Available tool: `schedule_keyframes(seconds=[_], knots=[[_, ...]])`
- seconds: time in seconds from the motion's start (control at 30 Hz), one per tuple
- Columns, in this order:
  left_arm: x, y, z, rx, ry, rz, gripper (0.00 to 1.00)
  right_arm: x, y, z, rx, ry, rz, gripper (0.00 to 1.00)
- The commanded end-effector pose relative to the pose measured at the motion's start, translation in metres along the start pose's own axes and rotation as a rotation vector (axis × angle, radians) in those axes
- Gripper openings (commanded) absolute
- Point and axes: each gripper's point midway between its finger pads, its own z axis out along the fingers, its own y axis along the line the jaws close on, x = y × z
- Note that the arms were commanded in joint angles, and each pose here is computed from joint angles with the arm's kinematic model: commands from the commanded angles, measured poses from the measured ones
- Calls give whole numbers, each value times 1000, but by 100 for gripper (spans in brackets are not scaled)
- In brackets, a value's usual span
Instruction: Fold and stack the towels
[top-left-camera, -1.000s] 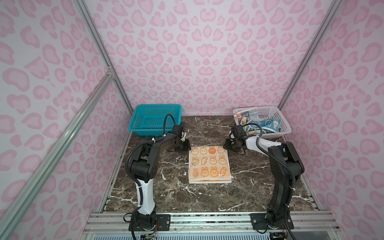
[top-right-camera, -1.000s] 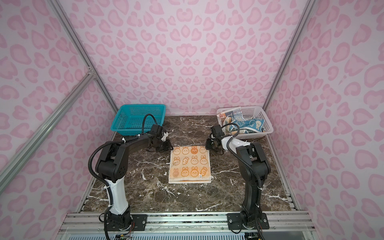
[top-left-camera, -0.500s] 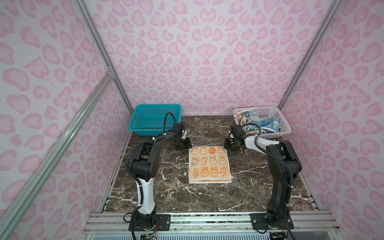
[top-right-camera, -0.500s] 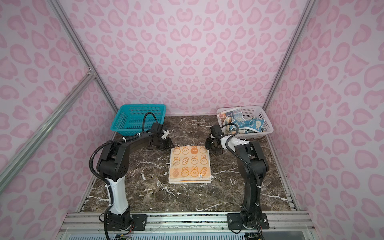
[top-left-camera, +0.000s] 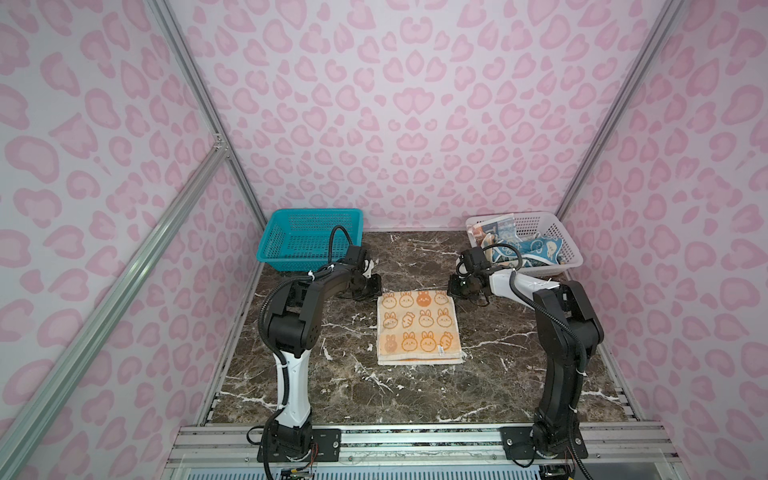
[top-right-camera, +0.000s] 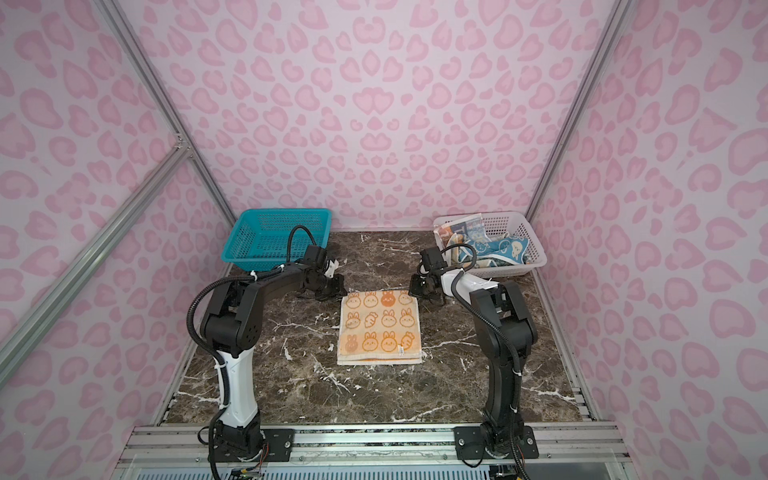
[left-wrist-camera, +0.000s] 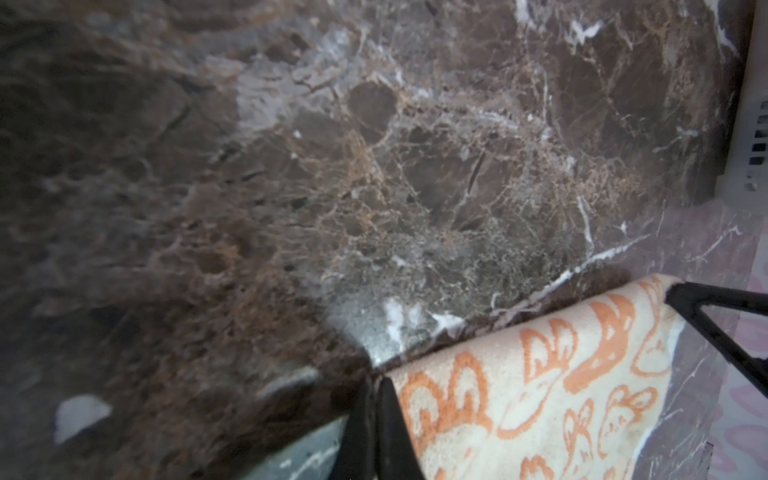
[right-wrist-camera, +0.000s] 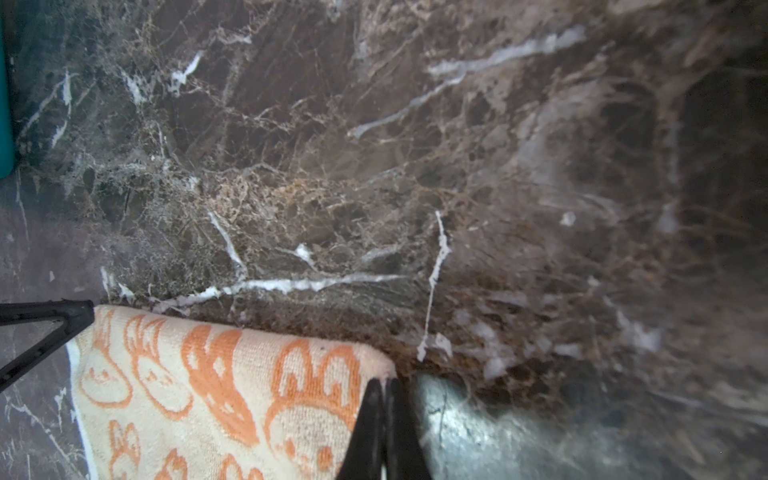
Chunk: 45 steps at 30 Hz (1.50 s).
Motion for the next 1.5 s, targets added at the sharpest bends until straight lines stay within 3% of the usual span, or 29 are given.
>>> schedule_keyframes(seconds=[0.0,0.4,0.77,1.47], knots=[[-2,-2,-2,9,-1,-1,3,2,-2,-2,12,12,-31,0],[-9,-42,-53,128,-90,145,3,-3,16,-35,-56,-57,-172,0],[40,-41,-78,165,-66,157,3,42,26,-61,-48,-41,-333,0],[127,-32,-96,151,34,152,3,124,-4,-97,35,54,-353,0]])
